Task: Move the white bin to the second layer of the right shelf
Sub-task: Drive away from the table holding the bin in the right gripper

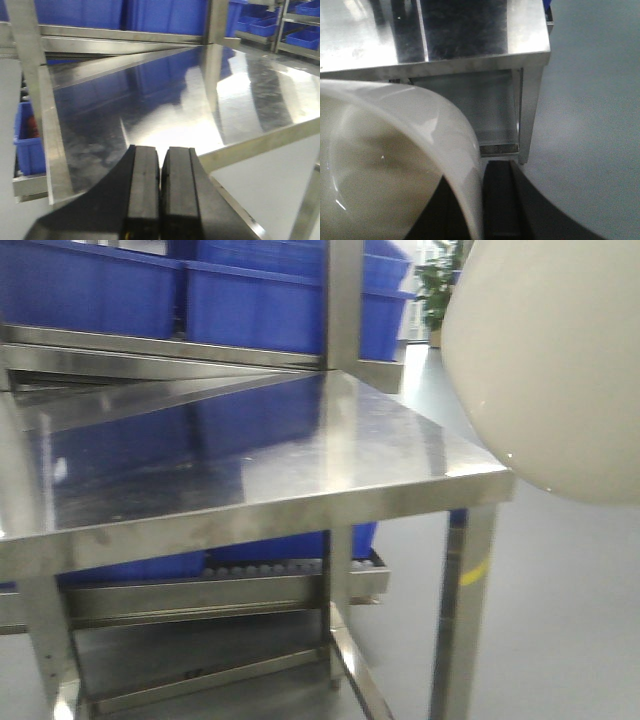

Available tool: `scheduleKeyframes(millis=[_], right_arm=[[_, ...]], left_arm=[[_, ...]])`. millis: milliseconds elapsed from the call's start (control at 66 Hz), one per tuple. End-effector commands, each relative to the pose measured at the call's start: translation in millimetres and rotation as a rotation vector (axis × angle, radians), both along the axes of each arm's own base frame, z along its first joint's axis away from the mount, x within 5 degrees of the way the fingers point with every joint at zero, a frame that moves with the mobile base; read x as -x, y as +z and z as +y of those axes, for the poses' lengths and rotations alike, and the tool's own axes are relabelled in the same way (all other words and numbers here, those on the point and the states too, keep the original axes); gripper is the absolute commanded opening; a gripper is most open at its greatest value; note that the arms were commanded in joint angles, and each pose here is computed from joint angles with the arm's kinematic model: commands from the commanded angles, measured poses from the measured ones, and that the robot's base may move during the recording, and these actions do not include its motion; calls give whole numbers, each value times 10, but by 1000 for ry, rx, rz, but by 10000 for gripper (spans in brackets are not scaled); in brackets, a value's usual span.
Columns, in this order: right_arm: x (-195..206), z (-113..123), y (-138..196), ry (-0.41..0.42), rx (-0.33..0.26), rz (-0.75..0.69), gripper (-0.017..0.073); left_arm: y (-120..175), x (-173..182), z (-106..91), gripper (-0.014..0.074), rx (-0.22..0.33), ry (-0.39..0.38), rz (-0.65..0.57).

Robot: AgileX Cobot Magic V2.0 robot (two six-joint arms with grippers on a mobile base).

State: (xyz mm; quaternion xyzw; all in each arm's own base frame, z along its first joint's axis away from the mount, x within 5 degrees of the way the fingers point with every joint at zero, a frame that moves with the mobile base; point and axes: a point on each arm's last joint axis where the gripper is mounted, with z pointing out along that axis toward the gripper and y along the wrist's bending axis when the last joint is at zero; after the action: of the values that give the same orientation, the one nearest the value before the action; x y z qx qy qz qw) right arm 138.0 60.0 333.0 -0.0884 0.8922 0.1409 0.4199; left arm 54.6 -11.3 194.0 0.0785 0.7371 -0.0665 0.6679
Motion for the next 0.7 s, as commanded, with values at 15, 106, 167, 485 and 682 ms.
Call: scheduleKeyframes(millis=[15, 106, 167, 485, 682], right_arm=[[-21, 4, 167, -4, -45, -106, 55], [-21, 4, 167, -4, -45, -106, 55], [-21, 4, 167, -4, -45, -106, 55], [-21, 4, 167, -4, -45, -106, 55], [-20, 4, 166, -4, -45, -105, 55]], left_arm=[[-6, -4, -5, 85, 19, -5, -71], [-6, -4, -5, 85, 19, -5, -71], [-6, -4, -5, 85, 19, -5, -71], [-6, -4, -5, 85, 19, -5, -71], [-6, -4, -5, 85, 19, -5, -71]])
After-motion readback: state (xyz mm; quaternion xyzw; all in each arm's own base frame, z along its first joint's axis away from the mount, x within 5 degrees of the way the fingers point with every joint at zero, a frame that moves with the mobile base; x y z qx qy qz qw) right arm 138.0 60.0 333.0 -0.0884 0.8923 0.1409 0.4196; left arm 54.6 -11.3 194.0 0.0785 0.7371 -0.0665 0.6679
